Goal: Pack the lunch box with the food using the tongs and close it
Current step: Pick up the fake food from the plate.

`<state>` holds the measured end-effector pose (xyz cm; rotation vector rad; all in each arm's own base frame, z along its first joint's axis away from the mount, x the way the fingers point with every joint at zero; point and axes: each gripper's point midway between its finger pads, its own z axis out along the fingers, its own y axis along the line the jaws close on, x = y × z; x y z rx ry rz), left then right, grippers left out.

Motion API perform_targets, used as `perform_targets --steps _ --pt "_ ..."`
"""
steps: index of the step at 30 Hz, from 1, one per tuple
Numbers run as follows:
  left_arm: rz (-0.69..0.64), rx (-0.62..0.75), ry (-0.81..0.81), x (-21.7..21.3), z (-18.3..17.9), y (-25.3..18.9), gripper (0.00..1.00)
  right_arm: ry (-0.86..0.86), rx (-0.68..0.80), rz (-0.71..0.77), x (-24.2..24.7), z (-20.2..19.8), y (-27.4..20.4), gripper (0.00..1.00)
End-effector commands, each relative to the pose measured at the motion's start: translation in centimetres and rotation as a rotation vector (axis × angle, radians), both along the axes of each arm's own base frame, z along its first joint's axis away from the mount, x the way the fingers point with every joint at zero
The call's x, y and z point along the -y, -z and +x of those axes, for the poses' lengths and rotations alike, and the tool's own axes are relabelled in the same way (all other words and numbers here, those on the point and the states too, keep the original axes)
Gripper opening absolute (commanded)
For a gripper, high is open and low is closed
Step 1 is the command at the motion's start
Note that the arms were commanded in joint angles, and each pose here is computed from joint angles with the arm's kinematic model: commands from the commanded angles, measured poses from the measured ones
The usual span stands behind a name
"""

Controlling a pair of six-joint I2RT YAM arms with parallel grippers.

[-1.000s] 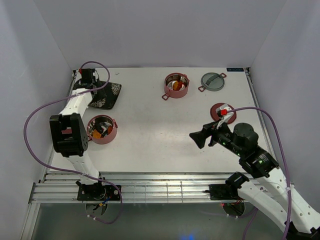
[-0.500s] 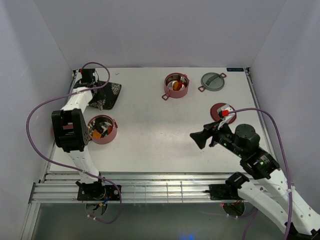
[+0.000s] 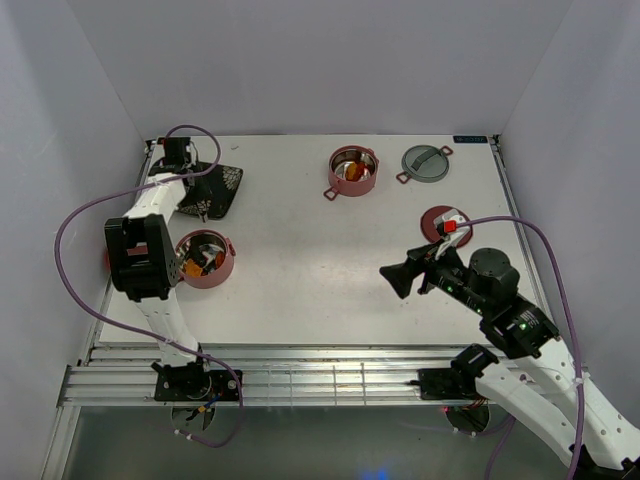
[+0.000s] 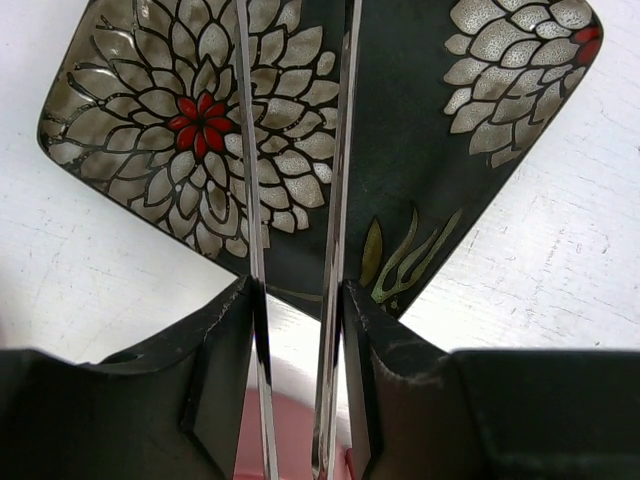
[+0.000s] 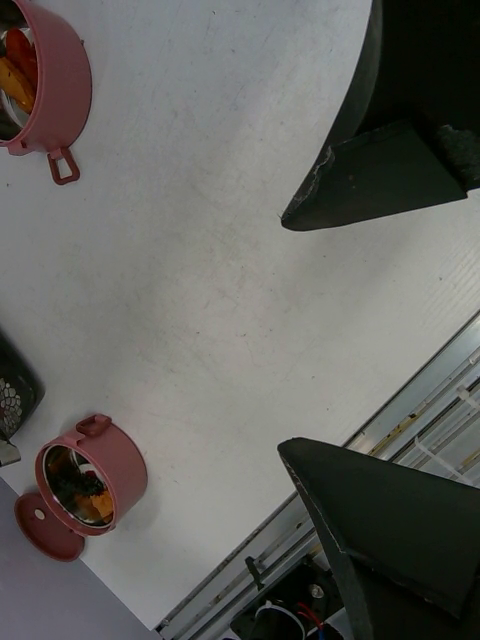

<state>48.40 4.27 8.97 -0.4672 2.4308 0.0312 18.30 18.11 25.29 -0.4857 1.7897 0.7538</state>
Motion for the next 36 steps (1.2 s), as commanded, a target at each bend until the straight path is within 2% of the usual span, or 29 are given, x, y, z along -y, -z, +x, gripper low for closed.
perform_targets --steps 1,17,27,33,34,36 --pt "-0.017 0.099 0.013 0.2 0.9 -4.3 0.45 -0.010 0.053 0.034 -0.3 0.1 -1.5 0.90" --pt "-0.092 0.113 0.068 2.1 -2.0 -9.9 0.34 0.013 0.039 0.019 -0.1 0.5 -1.1 0.90" --pt "-0.138 0.097 0.099 3.5 -3.4 -10.2 0.31 0.013 0.026 0.008 -0.2 0.6 -0.7 0.90" --pt "-0.117 0.132 0.127 5.5 -3.4 -11.9 0.29 0.014 0.020 0.003 -0.3 0.8 -0.6 0.90" --pt "-0.117 0.151 0.181 8.1 -3.3 -12.8 0.29 0.016 0.023 0.005 -0.2 0.8 -0.7 0.90" --pt "-0.110 0.165 0.197 9.5 -3.2 -13.8 0.29 0.015 0.021 0.002 -0.3 0.8 -0.7 0.90"
